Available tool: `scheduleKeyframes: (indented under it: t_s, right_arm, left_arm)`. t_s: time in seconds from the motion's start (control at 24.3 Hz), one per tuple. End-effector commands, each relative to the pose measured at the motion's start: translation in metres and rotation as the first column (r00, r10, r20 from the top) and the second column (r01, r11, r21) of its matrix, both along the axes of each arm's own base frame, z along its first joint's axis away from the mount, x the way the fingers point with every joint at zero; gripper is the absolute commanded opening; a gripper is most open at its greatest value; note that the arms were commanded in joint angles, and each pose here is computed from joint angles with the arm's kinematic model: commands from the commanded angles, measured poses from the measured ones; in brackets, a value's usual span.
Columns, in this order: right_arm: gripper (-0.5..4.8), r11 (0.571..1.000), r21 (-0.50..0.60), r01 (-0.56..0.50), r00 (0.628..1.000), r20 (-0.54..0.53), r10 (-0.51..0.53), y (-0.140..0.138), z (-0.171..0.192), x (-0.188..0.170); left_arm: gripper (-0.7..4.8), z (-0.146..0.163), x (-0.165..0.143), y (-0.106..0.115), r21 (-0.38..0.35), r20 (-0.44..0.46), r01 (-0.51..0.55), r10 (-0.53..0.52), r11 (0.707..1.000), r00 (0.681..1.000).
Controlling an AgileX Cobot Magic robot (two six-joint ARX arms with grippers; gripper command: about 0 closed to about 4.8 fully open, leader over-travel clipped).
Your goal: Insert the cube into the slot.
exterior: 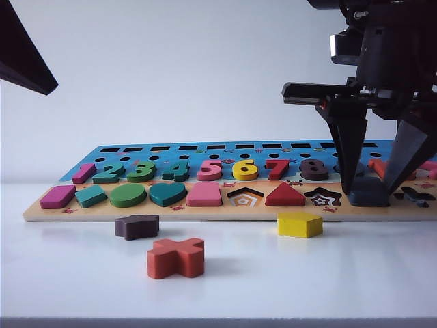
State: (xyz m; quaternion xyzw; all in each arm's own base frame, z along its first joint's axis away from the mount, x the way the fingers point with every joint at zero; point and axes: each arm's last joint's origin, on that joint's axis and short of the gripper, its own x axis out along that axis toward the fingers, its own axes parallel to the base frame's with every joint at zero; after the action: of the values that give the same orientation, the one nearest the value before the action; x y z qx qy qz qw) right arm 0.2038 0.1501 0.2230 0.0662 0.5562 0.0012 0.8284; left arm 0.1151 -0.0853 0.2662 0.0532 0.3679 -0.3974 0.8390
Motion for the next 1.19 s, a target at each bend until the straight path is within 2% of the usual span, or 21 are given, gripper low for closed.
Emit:
scheduleKeyframes:
  t_s: [0.04, 0.99, 1.19]
  right_arm:
    - [0.63, 1.0, -0.007, -0.002, 1.0, -0.003, 0.002, -0.0012, -0.0031, -0.0014]
    - [0.62, 1.0, 0.012, 0.027, 0.998, 0.049, -0.027, -0.0041, -0.001, 0.0062]
    - [0.64, 1.0, 0.004, -0.001, 0.999, 0.046, 0.001, -0.0054, -0.0011, 0.007]
  left_arm:
    - [0.1, 0.0024, 0.001, -0.0004, -0.008, 0.017, -0.002, 0.002, 1.0, 1.0]
    - [0.1, 0.0024, 0.001, -0.0004, -0.008, 0.017, -0.002, 0.002, 1.0, 1.0]
    - [0.1, 0.0025, 0.0009, -0.0003, -0.009, 0.018, -0.002, 0.002, 1.0, 1.0]
